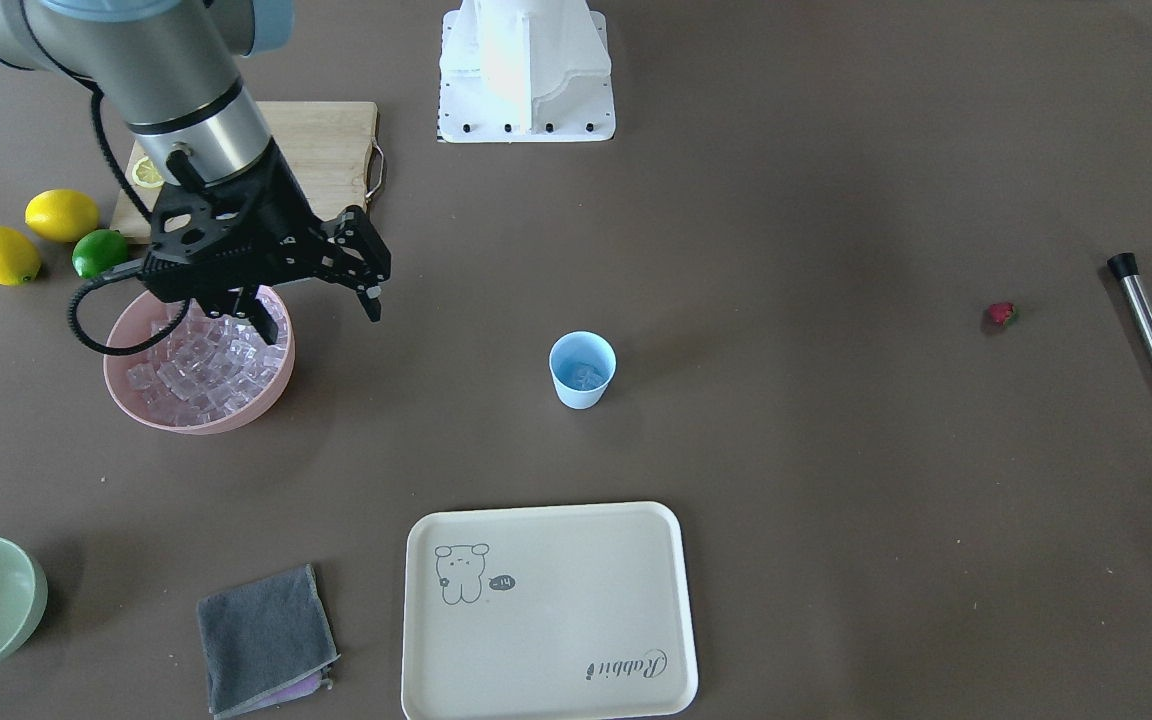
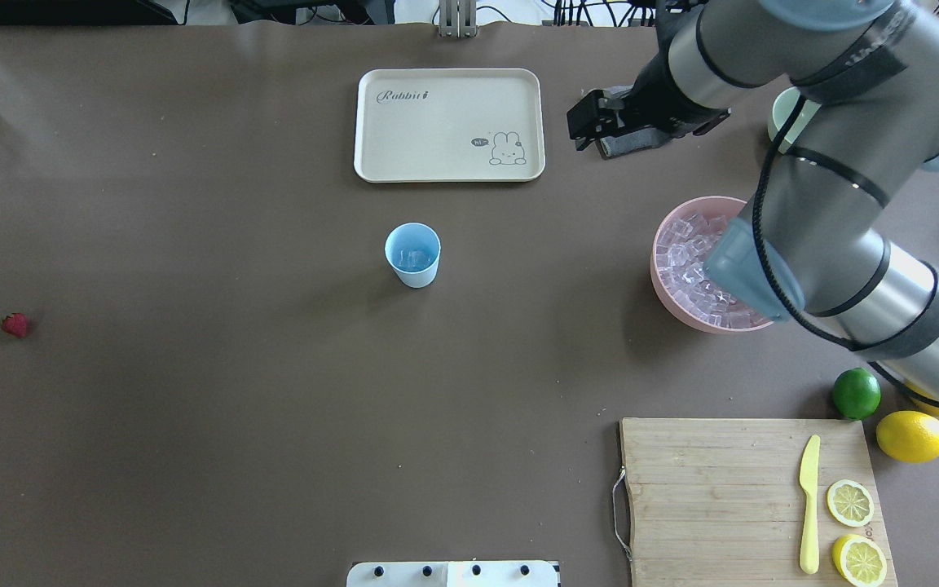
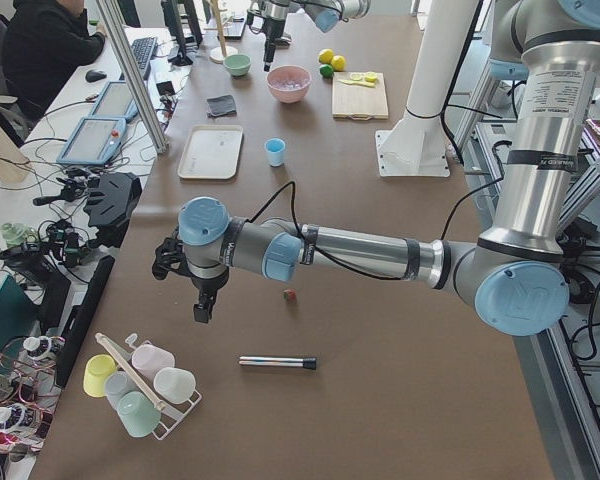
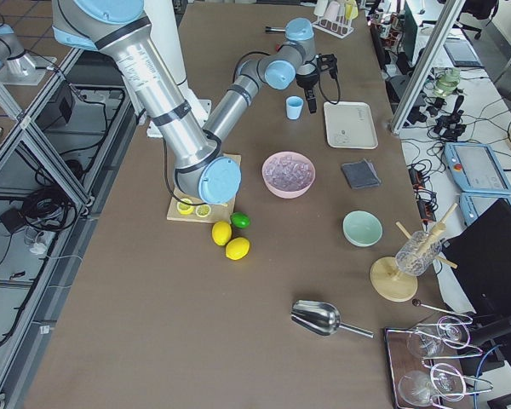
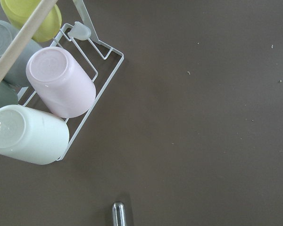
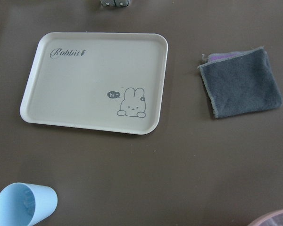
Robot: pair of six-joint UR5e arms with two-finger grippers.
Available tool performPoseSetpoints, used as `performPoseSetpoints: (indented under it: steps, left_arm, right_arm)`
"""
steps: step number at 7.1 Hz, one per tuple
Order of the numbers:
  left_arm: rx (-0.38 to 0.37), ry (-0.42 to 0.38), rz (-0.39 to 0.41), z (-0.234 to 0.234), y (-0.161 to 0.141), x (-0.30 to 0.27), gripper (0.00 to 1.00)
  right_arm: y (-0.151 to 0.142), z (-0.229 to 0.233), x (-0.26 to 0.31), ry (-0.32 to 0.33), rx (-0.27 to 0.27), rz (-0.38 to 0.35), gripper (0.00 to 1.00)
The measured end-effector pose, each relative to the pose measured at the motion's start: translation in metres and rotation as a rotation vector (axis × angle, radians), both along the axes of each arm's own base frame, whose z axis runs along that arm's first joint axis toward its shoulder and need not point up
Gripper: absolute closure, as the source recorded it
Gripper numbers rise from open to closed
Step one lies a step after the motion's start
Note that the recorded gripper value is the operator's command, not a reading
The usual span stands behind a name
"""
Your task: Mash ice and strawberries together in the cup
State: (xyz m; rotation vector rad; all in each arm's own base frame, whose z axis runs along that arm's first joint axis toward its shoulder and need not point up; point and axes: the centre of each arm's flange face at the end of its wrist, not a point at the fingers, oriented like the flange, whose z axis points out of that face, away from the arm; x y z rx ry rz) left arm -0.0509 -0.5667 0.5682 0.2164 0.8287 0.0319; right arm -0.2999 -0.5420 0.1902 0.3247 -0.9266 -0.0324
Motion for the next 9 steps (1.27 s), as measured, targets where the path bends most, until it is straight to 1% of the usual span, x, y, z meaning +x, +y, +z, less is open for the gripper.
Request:
performPoseSetpoints:
  steps: [1, 2, 3, 4, 5, 6, 7, 8, 9]
  left_arm:
    - [-0.01, 0.007, -0.013, -0.006, -0.003, 0.004, 0.01]
    - [-0.024, 0.015, -0.039, -0.015, -0.007, 0.005, 0.01]
    - [-0.045, 0.028, -0.066, -0.03, -0.012, 0.015, 0.01]
    - [-0.062, 0.045, -0.068, -0.051, -0.011, 0.043, 0.01]
    - [-0.07, 0.06, -0.044, -0.072, -0.006, 0.081, 0.01]
    - [-0.074, 0.068, -0.012, -0.091, 0.002, 0.119, 0.01]
    - [-0.077, 0.062, 0.0, -0.107, 0.01, 0.15, 0.01]
    - [-0.081, 0.048, 0.009, -0.112, 0.016, 0.171, 0.01]
    - [-0.09, 0.038, 0.022, -0.108, 0.023, 0.183, 0.01]
  right_arm:
    - [-0.027, 0.025, 0.06, 0.021, 0.039, -0.048, 0.01]
    - [-0.045, 0.059, 0.126, 0.043, 0.069, -0.08, 0.01]
    - [-0.057, 0.094, 0.189, 0.075, 0.085, -0.097, 0.01]
    - [-0.062, 0.134, 0.25, 0.112, 0.094, -0.12, 0.01]
    - [-0.051, 0.183, 0.3, 0.131, 0.08, -0.142, 0.01]
    - [-0.027, 0.235, 0.343, 0.142, 0.059, -0.148, 0.01]
    - [0.0, 0.279, 0.376, 0.156, 0.052, -0.158, 0.01]
    - [0.029, 0.312, 0.395, 0.166, 0.044, -0.17, 0.01]
    - [0.061, 0.336, 0.408, 0.172, 0.034, -0.175, 0.01]
